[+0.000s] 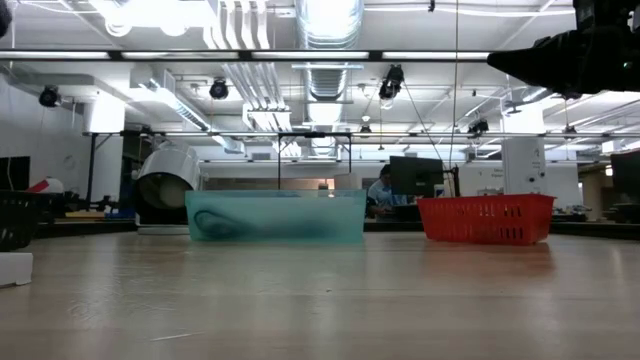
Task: Pick and place items into bin
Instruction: Put the card reader box into the black bin
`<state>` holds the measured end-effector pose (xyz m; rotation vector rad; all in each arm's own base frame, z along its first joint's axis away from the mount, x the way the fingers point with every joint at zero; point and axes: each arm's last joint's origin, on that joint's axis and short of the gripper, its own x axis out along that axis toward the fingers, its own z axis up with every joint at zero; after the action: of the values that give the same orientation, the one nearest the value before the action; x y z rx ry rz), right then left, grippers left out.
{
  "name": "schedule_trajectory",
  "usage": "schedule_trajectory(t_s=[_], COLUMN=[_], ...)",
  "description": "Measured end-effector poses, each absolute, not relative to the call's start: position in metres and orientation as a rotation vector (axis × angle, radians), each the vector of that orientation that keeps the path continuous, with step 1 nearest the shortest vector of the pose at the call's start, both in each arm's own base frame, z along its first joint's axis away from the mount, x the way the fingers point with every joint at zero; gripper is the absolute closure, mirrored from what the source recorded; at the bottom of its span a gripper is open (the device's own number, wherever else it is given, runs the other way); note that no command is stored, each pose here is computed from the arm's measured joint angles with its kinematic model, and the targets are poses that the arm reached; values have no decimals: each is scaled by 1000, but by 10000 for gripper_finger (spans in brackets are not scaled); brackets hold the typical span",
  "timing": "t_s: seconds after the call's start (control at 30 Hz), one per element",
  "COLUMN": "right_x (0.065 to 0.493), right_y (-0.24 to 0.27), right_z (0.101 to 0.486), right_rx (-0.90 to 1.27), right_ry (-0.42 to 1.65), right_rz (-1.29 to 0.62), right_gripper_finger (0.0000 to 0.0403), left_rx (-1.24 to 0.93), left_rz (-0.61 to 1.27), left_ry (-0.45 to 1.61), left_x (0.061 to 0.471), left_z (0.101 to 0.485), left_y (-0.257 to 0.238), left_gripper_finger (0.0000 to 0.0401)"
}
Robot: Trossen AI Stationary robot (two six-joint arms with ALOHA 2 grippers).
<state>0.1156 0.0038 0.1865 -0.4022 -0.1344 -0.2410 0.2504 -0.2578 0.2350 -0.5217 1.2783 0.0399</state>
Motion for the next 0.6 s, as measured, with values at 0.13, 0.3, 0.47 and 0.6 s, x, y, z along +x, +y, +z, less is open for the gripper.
schedule_trajectory(t_s=[0.13, 0.3, 0.47, 0.6], right_x=[115, 115, 115, 115], right_y=[4, 4, 4, 4], right_z=[187, 187, 187, 187], right_rx=[-394, -393, -397, -399], right_ry=[-140, -140, -139, -139], right_rz=[-242, -241, -242, -242], right_gripper_finger=[351, 351, 351, 351], left_rx=[-424, -400, -345, -345], left_rz=[-7, -23, -43, -36], left_ry=[1322, 1342, 1337, 1343], left_x=[235, 226, 225, 223], left_z=[220, 213, 206, 195], left_y=[-263, -267, -264, -261], left_gripper_finger=[260, 260, 260, 260])
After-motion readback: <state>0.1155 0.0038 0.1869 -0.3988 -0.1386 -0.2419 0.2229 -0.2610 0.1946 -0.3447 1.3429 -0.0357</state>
